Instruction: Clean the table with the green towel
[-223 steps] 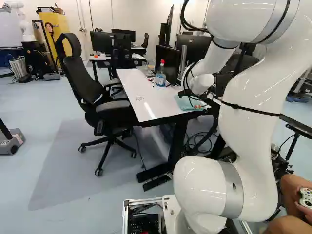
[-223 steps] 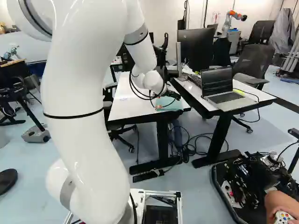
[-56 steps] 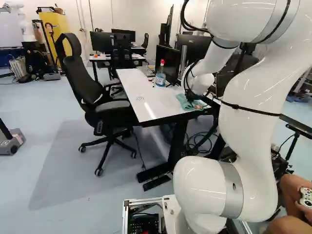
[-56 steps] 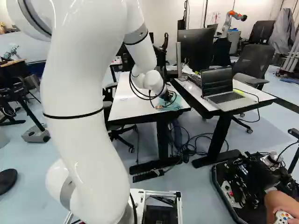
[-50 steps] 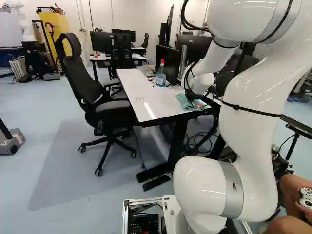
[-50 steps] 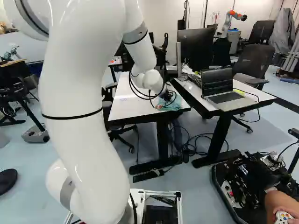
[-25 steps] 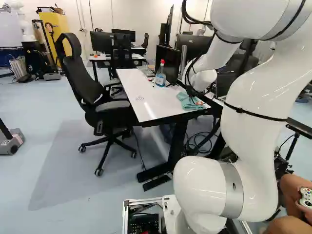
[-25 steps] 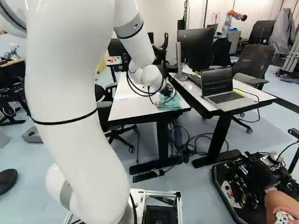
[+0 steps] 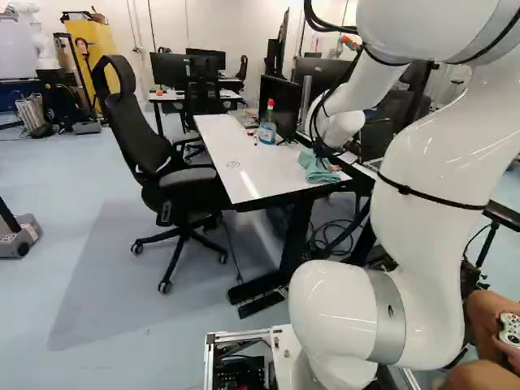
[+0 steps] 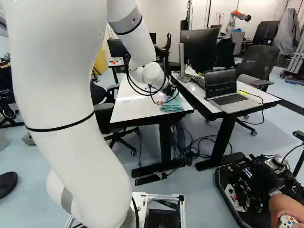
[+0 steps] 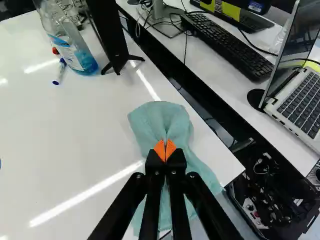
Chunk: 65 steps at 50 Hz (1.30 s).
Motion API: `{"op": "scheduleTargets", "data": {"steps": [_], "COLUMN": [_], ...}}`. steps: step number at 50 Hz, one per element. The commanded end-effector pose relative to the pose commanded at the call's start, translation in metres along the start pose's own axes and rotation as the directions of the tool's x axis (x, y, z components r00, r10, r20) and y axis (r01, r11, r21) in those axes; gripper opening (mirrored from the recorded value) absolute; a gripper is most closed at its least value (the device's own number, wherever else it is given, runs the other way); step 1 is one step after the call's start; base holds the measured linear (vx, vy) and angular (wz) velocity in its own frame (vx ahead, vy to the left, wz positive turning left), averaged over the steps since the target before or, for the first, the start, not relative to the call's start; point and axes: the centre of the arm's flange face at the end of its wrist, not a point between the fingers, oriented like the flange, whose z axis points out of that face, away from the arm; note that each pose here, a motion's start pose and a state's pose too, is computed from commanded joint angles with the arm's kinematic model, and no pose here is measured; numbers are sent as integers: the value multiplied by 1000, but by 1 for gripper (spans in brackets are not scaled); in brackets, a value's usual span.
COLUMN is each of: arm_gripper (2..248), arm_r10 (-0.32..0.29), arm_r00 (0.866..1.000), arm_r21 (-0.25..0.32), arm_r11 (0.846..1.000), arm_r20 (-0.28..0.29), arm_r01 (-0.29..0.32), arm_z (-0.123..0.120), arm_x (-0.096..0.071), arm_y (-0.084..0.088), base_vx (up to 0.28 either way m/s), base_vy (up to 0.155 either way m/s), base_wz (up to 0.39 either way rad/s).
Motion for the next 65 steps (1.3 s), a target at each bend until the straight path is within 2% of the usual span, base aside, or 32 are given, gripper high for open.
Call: {"op": "scheduleTargets", "data": {"steps": [15,35,52,65], "arm_gripper": [21,21,21,21], "arm_r10": [-2,-11,-27,-44], "arm_r00": [1000,1000,999,998], "arm_r21": [2,11,28,46], "arm_r11": [1000,1000,999,998], "arm_r20": [-2,-17,26,40], "arm_r01": [2,11,26,42], "arm_z": [4,-3,1,-4], "arm_x": [4,22,22,30], "arm_y": [-1,-8,-20,-33], "base_vx": [0,0,0,0], "base_vy": [0,0,0,0], "base_wz": [0,0,0,0]}}
